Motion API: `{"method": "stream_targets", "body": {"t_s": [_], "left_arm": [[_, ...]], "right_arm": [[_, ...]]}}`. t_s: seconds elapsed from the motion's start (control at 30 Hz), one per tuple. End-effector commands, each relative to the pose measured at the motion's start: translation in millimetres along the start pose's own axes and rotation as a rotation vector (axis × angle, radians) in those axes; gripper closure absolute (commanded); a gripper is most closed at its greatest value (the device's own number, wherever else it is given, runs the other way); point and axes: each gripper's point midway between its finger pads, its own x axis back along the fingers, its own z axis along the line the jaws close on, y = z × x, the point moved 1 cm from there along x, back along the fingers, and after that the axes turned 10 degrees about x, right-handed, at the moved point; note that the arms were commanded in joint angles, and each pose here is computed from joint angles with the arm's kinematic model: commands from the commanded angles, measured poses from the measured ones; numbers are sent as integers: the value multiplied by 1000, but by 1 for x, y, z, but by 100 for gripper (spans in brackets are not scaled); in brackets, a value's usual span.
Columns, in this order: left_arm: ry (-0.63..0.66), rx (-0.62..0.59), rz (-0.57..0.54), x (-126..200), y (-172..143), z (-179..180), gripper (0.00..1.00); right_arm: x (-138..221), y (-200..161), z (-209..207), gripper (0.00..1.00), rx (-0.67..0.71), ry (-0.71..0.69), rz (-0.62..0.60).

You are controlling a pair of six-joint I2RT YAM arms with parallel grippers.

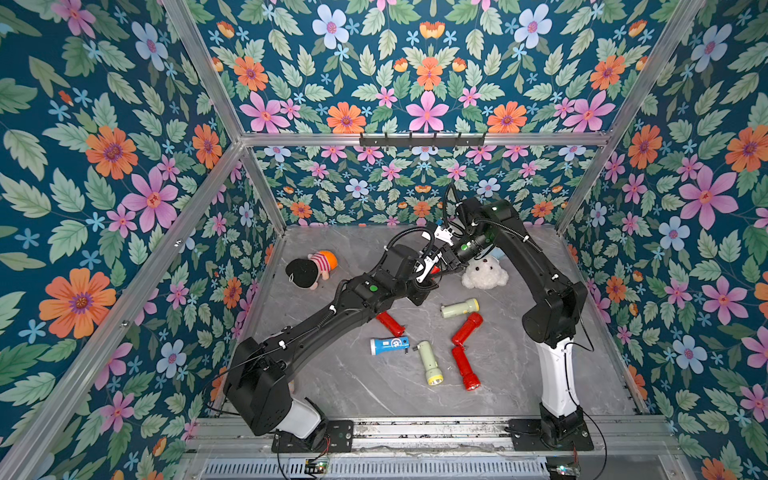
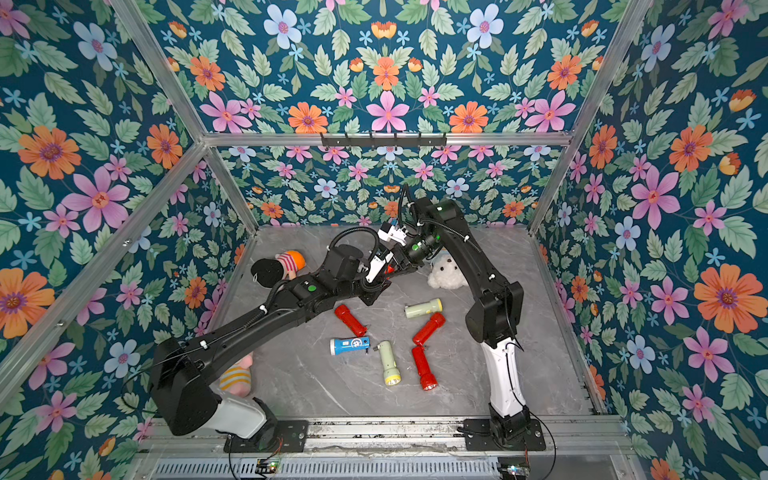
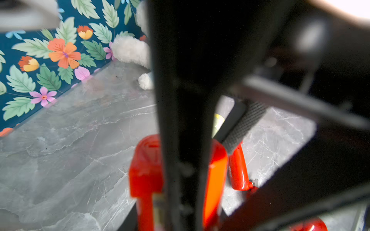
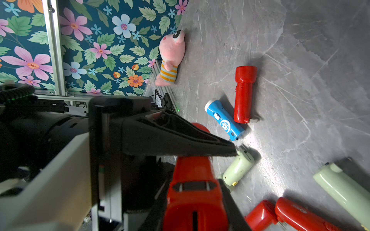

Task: Close the plug at the bottom of the flashlight
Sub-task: Place the flashlight at the center of the board.

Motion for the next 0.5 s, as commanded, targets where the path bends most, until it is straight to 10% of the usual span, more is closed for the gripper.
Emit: {"method": "stream_targets", "body": {"t_s": [0.0,0.47], "left_arm": [[113,54,17,2,-6,20,91],[337,228,114,-20,-35,75,95]], "right_arm": [[2,6,10,91,12,66,-31],[56,46,-3,45,-29,63,-329]]}}
